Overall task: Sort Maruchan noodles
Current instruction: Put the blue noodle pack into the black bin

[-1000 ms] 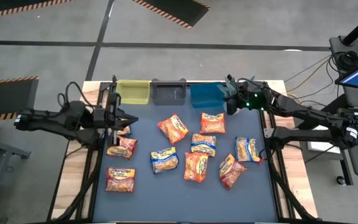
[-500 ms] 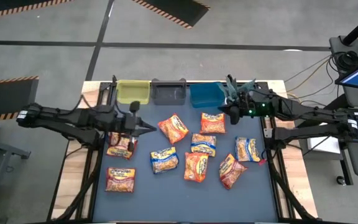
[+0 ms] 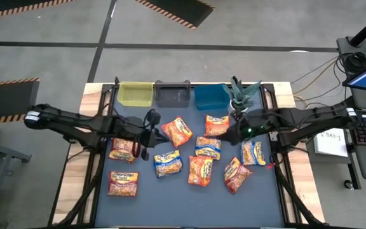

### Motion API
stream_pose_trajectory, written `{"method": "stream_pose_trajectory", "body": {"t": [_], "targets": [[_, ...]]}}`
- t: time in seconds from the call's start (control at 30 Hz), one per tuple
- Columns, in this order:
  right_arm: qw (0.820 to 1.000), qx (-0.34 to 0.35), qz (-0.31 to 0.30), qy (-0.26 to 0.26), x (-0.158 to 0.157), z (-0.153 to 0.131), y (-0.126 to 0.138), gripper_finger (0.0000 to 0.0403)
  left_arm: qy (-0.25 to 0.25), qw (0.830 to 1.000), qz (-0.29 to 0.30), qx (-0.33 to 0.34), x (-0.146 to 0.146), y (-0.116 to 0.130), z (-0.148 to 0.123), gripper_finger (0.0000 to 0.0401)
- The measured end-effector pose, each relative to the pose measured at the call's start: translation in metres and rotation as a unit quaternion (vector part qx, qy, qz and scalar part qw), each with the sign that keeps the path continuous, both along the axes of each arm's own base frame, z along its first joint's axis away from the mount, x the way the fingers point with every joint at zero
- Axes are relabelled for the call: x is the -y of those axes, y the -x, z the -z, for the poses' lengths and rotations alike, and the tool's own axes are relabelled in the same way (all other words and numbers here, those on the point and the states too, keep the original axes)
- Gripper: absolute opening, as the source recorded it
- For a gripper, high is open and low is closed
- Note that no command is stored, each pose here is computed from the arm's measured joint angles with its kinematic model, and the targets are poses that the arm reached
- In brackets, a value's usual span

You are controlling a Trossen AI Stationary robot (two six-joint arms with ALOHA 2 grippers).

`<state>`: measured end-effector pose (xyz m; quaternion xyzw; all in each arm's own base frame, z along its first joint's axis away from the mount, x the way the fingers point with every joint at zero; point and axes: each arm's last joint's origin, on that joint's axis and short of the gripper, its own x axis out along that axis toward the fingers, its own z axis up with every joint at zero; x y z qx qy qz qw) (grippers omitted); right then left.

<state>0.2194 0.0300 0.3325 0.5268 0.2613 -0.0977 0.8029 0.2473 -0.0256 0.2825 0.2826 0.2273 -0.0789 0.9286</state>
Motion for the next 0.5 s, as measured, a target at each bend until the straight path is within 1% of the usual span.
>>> {"method": "stream_pose_trajectory", "body": {"t": [0.07,0.13,0.2,0.27,0.37,0.5], "targets": [[0.998,-0.058,0.008,-0.013,-0.002,0.008,0.001,0.0009,0.0,1.0,0.019,-0.012,-0.001,-0.003,0.005,0.0],[0.992,-0.12,0.021,-0.018,-0.003,0.018,0.004,0.0009,0.007,0.999,0.031,-0.032,-0.003,-0.005,0.01,0.0],[0.983,-0.18,0.031,-0.015,-0.002,0.029,0.007,0.0009,0.011,0.998,0.028,-0.053,-0.007,-0.006,0.016,0.0],[0.974,-0.222,0.033,-0.008,-0.002,0.039,0.011,0.0009,0.022,0.997,0.012,-0.074,-0.011,-0.007,0.021,0.0],[0.964,-0.262,0.036,0.0,-0.001,0.051,0.014,0.0009,0.042,0.993,-0.015,-0.105,-0.018,-0.007,0.028,0.0],[0.96,-0.277,0.023,0.019,0.001,0.057,0.016,0.0009,0.049,0.991,-0.033,-0.122,-0.025,-0.011,0.036,0.0]]}}
